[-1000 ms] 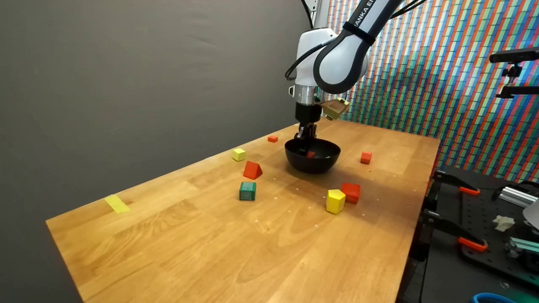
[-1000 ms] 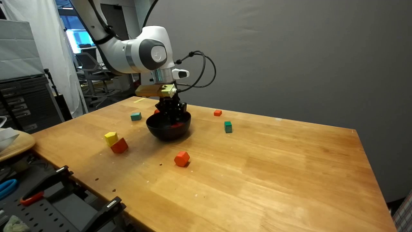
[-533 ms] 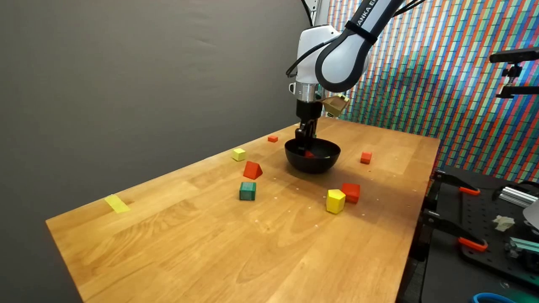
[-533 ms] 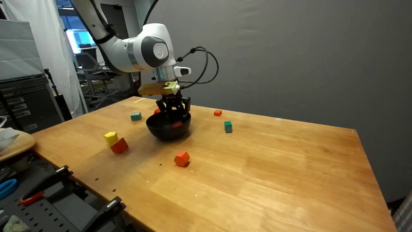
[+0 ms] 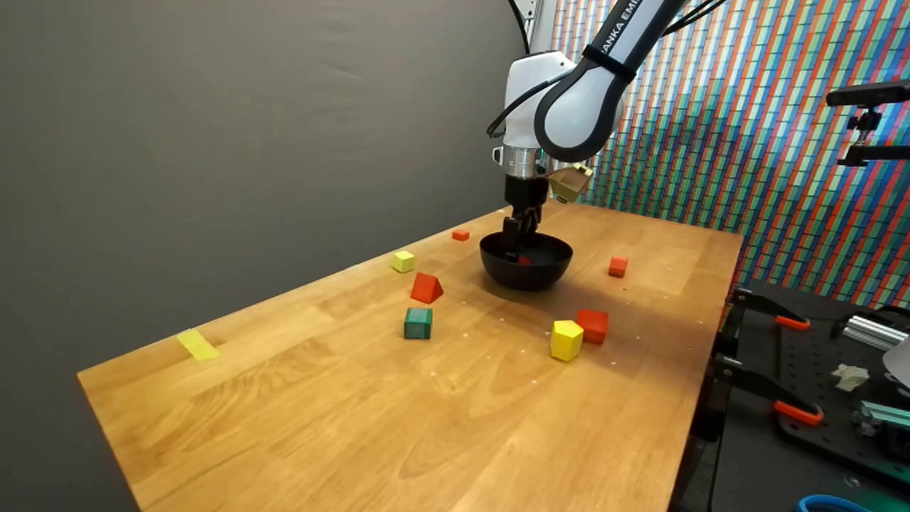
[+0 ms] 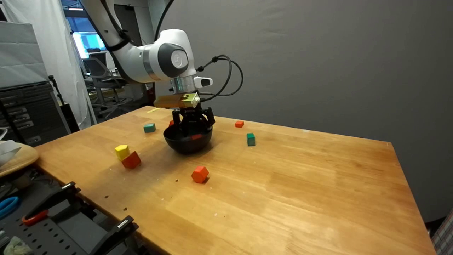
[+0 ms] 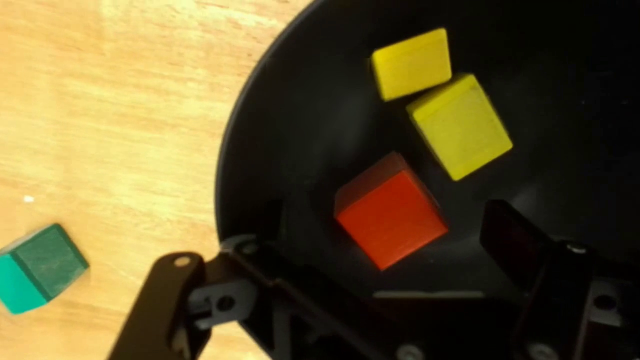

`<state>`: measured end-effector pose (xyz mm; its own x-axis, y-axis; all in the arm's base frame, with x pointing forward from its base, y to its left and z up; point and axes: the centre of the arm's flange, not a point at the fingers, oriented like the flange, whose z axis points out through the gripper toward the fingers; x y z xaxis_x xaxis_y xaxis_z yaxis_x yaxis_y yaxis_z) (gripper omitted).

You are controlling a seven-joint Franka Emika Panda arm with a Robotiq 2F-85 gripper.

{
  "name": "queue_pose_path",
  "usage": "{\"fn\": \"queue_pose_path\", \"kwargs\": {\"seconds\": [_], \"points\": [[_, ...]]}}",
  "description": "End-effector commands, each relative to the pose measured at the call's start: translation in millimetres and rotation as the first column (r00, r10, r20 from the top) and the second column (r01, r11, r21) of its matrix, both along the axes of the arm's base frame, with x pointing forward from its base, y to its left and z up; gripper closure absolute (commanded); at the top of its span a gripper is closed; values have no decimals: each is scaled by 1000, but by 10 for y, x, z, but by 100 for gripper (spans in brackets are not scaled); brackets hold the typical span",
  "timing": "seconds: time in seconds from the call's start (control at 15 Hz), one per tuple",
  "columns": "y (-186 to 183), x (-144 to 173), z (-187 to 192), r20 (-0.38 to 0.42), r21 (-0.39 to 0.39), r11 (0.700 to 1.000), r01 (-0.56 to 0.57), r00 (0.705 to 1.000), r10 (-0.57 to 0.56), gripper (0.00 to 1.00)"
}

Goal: Remove the blocks from the bowl and put them on the table

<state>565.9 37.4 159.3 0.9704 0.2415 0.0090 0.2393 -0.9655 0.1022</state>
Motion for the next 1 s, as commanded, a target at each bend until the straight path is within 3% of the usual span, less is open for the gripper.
{"fn": "queue_pose_path", "kwargs": {"seconds": [0.0,0.2,0.27,0.33,0.73,0.93], "points": [[64,63,-92,-16,27,1000,-13,1000,14,0],[141,37,-164,-33,32,999,-25,999,26,0],[157,32,-173,-36,31,999,-30,999,31,25],[170,25,-169,-36,30,999,-35,999,36,26],[151,26,-29,-11,17,999,-42,999,42,73],[162,1,174,11,30,998,-52,999,51,77]]}}
